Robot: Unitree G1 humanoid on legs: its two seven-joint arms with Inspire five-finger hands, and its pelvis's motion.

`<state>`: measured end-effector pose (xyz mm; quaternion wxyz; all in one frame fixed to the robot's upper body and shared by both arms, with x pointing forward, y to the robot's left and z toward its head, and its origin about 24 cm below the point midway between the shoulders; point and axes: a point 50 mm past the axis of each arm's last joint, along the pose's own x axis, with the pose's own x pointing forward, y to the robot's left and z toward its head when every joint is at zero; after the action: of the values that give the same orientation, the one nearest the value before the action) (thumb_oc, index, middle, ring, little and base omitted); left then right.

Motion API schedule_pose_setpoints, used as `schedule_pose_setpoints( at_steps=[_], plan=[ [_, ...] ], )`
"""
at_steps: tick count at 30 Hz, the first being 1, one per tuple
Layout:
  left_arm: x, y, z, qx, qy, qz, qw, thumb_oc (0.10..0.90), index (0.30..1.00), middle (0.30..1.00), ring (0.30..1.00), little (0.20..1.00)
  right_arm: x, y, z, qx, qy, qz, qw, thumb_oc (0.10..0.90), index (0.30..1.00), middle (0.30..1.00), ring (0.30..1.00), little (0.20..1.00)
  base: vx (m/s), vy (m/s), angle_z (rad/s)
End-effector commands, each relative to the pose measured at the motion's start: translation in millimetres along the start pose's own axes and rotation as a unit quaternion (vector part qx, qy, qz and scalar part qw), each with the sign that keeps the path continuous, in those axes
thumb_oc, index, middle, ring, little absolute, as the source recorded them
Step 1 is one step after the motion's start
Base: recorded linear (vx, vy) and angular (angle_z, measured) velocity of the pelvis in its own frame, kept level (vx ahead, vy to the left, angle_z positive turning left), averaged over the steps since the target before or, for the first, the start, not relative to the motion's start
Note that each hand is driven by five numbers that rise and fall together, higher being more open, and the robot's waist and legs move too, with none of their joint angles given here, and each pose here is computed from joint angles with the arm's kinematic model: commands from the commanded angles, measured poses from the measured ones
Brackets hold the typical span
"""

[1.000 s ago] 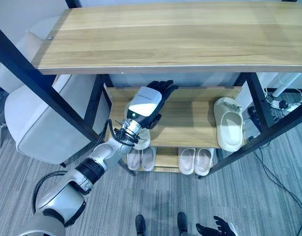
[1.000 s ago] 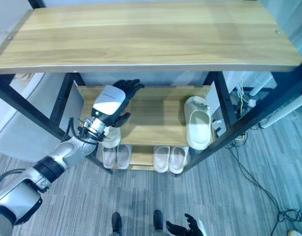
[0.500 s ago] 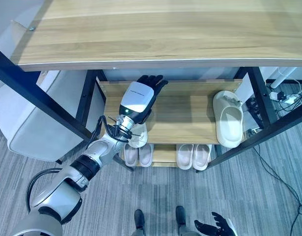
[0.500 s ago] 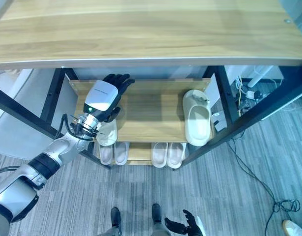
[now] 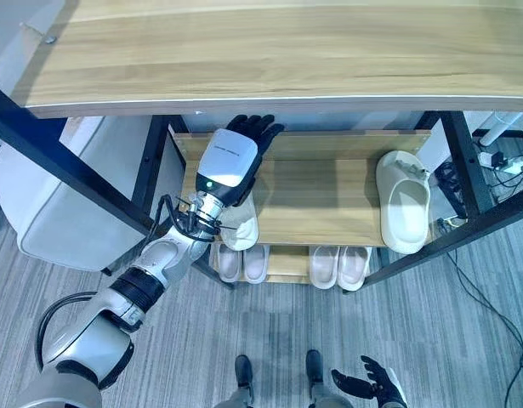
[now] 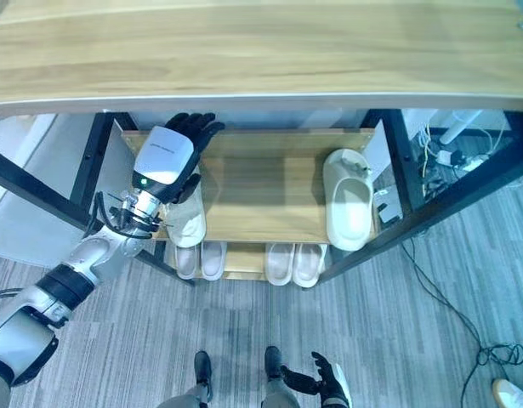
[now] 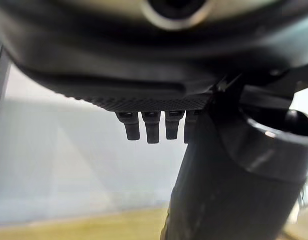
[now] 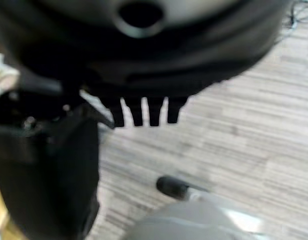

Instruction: Arrange the slippers neatly on the shoe rack.

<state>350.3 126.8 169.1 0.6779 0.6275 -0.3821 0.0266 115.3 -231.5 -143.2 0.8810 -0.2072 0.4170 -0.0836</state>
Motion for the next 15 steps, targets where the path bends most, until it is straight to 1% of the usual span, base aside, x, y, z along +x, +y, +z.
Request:
schedule_pose_setpoints(
  at_steps=[1,9,14,15],
  plan=[
    [22,39,-10,-0.009,0.009,0.107,0.994,0.800,0.900,0.900,0.900,0.900,-5,-7,-12,-0.001,0.011,-0.018,1.000,0.800,0.900,0.900,0.900,0.900,0.00,0.000,0.00],
    [21,28,-8,-0.003,0.017,0.084,0.996,0.800,0.900,0.900,0.900,0.900,-4,-7,-12,0.005,0.020,-0.021,1.000,0.800,0.900,0.900,0.900,0.900,0.00,0.001,0.02],
    [18,10,-6,0.001,0.026,0.047,0.999,0.800,0.900,0.900,0.900,0.900,-3,-6,-12,0.005,0.026,-0.020,0.999,0.800,0.900,0.900,0.900,0.900,0.00,0.003,0.02],
    [18,9,-5,0.001,0.025,0.047,0.999,0.800,0.900,0.900,0.900,0.900,-3,-6,-12,0.005,0.026,-0.020,0.999,0.800,0.900,0.900,0.900,0.900,0.00,0.000,0.00]
  ],
)
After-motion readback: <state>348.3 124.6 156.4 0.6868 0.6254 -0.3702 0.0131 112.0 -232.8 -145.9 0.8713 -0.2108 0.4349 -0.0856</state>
